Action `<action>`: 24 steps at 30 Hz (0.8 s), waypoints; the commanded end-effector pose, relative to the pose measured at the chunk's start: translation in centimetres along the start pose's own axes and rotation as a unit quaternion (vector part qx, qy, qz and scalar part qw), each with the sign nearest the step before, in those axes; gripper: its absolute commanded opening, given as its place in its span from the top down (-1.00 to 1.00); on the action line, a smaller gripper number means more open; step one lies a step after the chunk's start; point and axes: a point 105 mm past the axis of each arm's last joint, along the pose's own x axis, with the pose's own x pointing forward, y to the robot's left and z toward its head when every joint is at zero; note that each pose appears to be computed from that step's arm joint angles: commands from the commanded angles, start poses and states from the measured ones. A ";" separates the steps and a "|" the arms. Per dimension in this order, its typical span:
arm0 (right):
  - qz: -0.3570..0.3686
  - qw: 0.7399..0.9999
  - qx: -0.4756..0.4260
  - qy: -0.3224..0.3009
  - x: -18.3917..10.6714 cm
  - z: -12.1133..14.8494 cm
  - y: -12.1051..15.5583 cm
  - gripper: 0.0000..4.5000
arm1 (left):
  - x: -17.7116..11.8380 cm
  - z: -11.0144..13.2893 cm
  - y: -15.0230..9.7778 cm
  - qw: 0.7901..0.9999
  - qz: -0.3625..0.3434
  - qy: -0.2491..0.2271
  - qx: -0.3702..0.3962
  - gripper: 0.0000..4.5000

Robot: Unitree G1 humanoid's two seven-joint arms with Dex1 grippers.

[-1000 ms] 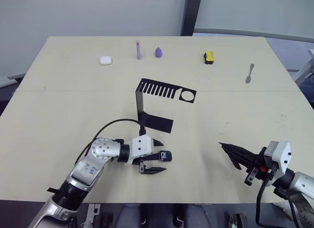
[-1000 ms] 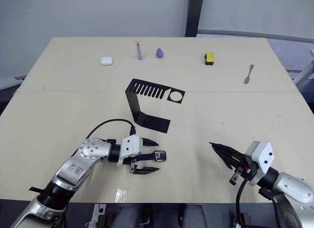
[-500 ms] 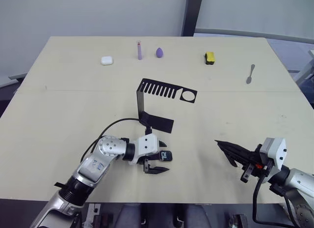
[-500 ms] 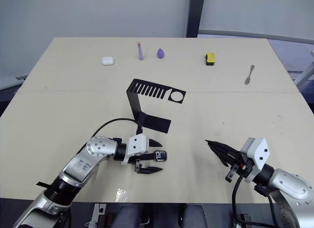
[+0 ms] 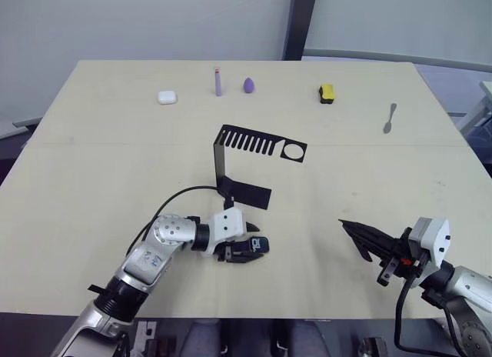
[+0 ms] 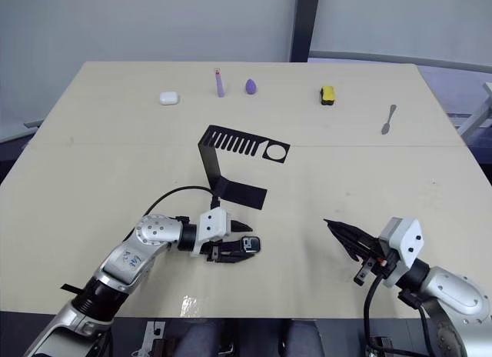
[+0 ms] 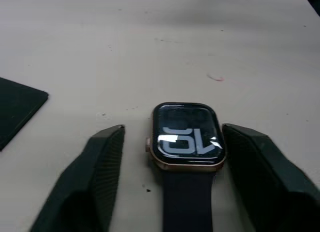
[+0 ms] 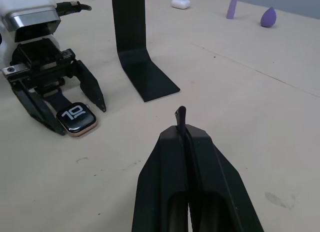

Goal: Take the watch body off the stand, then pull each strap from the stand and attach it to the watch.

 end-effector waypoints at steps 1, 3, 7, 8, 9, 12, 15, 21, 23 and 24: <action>-0.008 1.000 -0.013 -0.006 -0.8 0.4 -0.2 1.00 | -0.1 -3.5 -0.6 0.998 -0.004 0.043 -0.054 0.30; -0.010 1.000 -0.010 -0.006 -0.9 0.3 -0.2 1.00 | 0.1 -3.3 -0.6 0.998 -0.011 0.037 -0.050 0.30; -0.012 1.000 -0.008 -0.008 -1.0 0.3 -0.2 1.00 | 0.3 -2.2 -0.5 0.999 -0.021 0.015 -0.041 0.30; -0.012 1.000 -0.009 -0.008 -1.1 0.3 -0.2 1.00 | 0.3 -1.8 -0.5 0.999 -0.023 0.009 -0.037 0.30; -0.014 1.000 -0.011 -0.009 -1.1 0.3 -0.1 1.00 | 0.2 -1.0 -0.4 0.999 -0.025 -0.007 -0.036 0.30; -0.008 1.000 -0.027 -0.010 -1.0 0.6 0.3 1.00 | -0.2 1.5 -0.2 0.997 -0.030 -0.059 -0.044 0.30; 0.001 0.999 -0.051 -0.017 -0.6 1.3 0.8 1.00 | -1.2 4.0 -0.2 0.990 -0.039 -0.115 -0.072 0.30; -0.016 0.994 -0.095 -0.047 0.3 4.2 1.2 1.00 | -4.1 6.9 0.5 0.972 -0.066 -0.168 -0.149 0.30; -0.004 0.991 -0.122 -0.047 0.7 4.7 2.1 1.00 | -4.8 7.4 1.1 0.966 -0.061 -0.182 -0.173 0.30; -0.002 0.990 -0.134 -0.049 0.9 5.0 2.3 1.00 | -4.9 7.3 1.0 0.966 -0.067 -0.176 -0.177 0.30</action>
